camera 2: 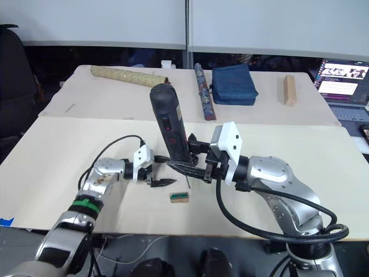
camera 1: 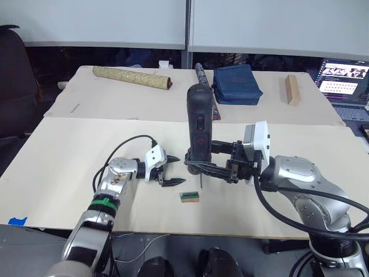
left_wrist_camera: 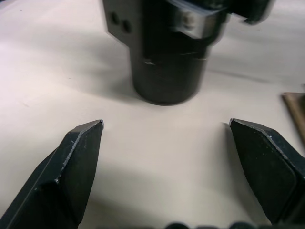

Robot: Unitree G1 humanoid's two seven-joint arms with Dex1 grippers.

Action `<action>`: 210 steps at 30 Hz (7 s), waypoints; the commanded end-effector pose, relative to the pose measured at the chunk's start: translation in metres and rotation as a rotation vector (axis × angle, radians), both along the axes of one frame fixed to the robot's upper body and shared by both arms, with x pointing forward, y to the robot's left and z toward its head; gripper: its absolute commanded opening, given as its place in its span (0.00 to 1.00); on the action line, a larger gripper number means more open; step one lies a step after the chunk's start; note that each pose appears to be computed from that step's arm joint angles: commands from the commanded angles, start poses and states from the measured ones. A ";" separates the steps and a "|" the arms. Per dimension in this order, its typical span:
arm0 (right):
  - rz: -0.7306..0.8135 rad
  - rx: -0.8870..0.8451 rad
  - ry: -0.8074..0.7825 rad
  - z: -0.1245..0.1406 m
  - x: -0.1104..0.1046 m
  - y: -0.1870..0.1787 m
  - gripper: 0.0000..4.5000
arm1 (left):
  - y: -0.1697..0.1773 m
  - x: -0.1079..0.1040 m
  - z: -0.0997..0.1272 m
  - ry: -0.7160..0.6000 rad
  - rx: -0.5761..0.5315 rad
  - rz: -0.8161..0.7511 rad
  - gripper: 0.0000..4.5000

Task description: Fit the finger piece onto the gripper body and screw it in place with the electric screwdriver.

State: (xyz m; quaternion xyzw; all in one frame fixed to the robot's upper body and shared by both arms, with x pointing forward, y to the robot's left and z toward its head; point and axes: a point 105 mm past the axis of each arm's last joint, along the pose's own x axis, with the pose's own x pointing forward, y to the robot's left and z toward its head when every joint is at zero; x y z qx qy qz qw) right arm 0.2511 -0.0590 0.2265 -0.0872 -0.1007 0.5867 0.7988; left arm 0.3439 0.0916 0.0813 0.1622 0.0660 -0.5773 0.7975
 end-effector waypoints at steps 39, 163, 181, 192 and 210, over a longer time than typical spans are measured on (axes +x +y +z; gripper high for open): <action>0.037 0.042 -0.070 0.019 -0.012 0.002 0.43 | -0.043 0.009 0.006 -0.021 -0.098 0.086 0.52; -0.069 0.048 -0.151 0.057 0.033 0.021 0.43 | -0.046 0.012 0.022 -0.084 -0.097 -0.008 0.51; -0.131 -0.019 -0.060 0.018 0.053 0.015 0.43 | -0.045 0.015 0.026 -0.099 -0.096 -0.002 0.51; -0.157 -0.101 -0.025 0.002 0.062 0.009 0.43 | -0.045 0.016 0.027 -0.106 -0.097 0.001 0.51; -0.201 -0.205 0.168 -0.017 0.075 0.005 0.43 | -0.045 0.017 0.027 -0.113 -0.098 -0.001 0.51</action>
